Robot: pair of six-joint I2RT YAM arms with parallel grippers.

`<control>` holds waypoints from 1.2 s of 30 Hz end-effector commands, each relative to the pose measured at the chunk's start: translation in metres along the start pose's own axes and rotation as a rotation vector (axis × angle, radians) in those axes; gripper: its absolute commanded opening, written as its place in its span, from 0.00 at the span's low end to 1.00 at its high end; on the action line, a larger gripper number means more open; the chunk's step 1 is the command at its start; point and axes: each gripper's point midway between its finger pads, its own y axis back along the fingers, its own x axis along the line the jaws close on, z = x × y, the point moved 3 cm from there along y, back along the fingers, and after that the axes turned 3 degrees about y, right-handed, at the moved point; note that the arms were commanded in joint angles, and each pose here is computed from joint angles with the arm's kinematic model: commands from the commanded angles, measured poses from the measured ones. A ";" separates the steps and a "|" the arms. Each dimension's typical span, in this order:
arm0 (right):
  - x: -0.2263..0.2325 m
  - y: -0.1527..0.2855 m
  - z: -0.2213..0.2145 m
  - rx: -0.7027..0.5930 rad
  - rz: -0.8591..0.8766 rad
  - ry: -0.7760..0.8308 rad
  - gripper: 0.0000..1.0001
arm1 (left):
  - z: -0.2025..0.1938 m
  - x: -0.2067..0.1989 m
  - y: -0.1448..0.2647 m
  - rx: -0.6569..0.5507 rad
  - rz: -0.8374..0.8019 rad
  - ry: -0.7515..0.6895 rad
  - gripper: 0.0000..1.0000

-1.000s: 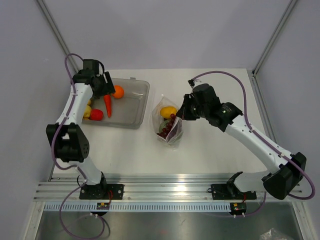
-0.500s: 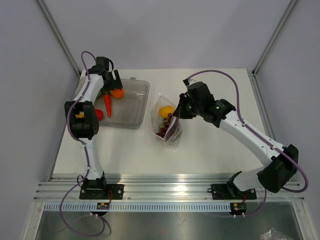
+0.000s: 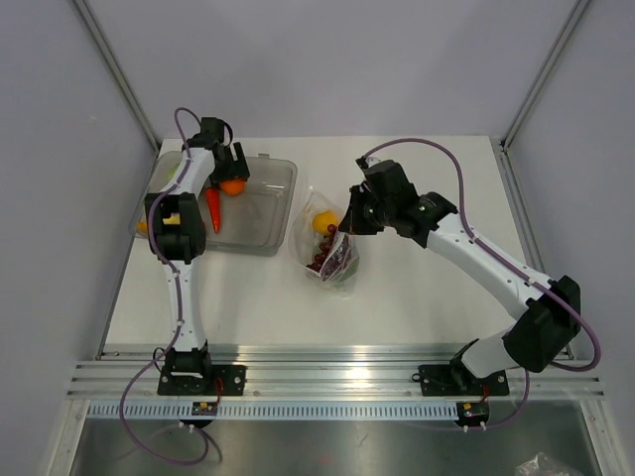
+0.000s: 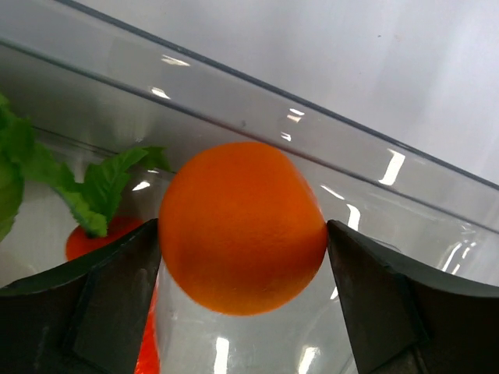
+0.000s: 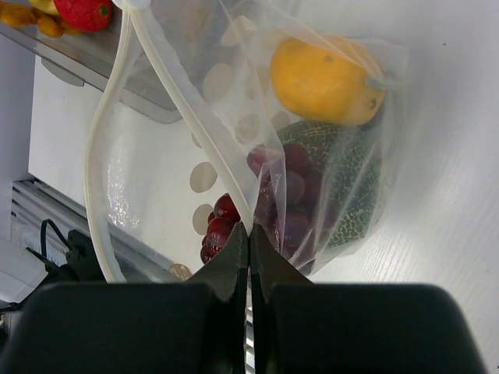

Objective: Place the food in the zip-top bag and seal the zipper
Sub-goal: Pick up the fake fruit from the bin, then place the fake fruit in the zipper food storage bag.

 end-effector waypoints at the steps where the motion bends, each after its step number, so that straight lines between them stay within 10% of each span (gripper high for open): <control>1: 0.018 0.004 0.016 -0.043 0.061 0.024 0.00 | 0.020 -0.008 0.004 -0.056 -0.037 0.003 0.84; 6: 0.018 0.001 0.018 -0.042 0.054 0.022 0.00 | 0.021 -0.010 0.026 -0.077 -0.047 -0.002 0.51; 17: 0.022 -0.005 0.021 -0.051 0.078 0.001 0.00 | 0.002 -0.027 0.151 -0.162 -0.126 -0.026 0.34; 36: 0.030 0.004 0.031 -0.102 0.110 -0.026 0.00 | -0.129 -0.093 0.345 -0.221 -0.540 -0.311 0.34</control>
